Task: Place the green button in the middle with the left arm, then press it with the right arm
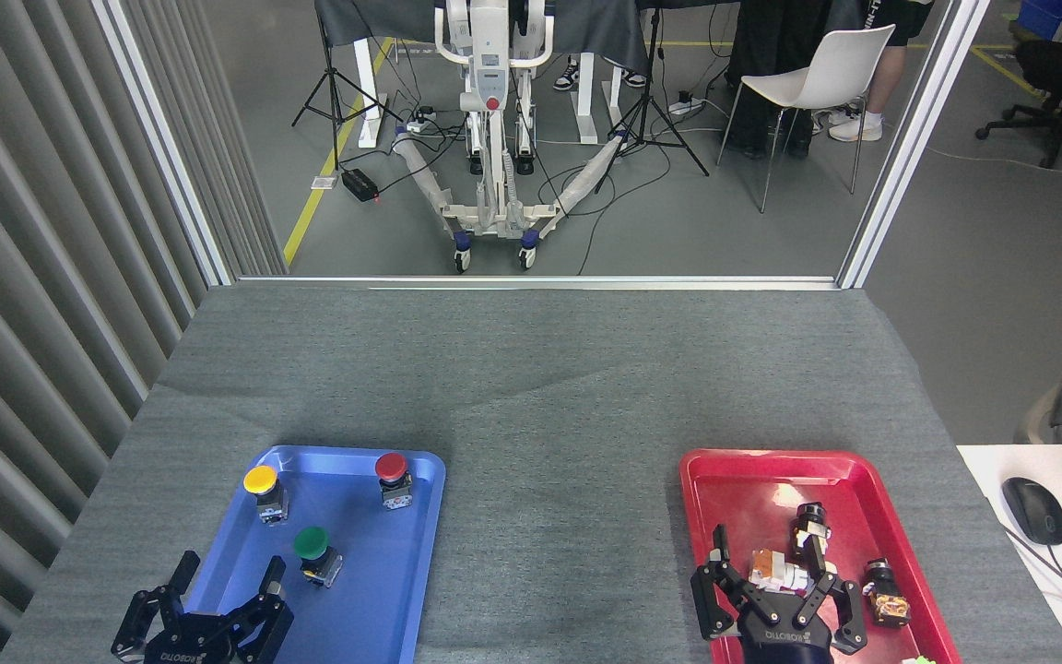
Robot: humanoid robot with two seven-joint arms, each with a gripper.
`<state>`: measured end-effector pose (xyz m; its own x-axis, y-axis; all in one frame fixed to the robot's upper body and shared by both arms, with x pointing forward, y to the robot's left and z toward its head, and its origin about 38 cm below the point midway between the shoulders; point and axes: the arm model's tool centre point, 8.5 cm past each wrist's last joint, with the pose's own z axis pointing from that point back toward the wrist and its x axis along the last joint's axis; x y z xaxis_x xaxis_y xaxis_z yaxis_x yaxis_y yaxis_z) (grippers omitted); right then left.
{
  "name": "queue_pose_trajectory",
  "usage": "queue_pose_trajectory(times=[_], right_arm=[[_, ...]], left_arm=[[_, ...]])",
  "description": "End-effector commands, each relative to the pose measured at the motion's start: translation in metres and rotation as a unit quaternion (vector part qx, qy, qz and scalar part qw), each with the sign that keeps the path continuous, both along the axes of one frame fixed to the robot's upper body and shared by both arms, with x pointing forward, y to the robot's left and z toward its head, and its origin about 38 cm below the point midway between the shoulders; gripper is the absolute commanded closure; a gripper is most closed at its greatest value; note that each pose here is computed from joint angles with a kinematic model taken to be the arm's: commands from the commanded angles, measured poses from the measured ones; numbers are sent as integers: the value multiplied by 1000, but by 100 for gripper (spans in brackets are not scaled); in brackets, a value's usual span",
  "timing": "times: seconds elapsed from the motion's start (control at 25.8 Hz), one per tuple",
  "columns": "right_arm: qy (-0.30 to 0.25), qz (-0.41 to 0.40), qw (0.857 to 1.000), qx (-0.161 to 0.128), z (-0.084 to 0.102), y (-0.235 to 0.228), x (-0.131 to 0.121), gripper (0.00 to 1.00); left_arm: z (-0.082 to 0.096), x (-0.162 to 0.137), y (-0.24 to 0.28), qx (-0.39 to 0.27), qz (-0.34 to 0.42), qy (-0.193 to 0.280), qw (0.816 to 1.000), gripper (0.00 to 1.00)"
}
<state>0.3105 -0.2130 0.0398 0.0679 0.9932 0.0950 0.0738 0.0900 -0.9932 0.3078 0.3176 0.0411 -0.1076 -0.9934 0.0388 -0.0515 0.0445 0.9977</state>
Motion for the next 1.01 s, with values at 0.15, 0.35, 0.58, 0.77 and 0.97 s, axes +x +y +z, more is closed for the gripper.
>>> queue_pose_trajectory(times=[0.15, 0.35, 0.58, 0.77, 0.97], right_arm=[[17, 15, 1000, -1, -10, 9, -11, 0], [17, 14, 1000, 0, -10, 9, -11, 0], [17, 14, 1000, 0, -10, 9, -11, 0], [17, 15, 1000, 0, -10, 9, -11, 0], [17, 15, 1000, 0, -10, 9, -11, 0]], left_arm=[[-1, 1, 4, -12, 8, -5, 1000, 0], [-2, 2, 5, -9, 10, -4, 1000, 0], [-5, 3, 6, -8, 10, 0, 1000, 0], [-4, 4, 6, -8, 10, -1, 1000, 0], [-4, 4, 6, -8, 10, -1, 1000, 0]])
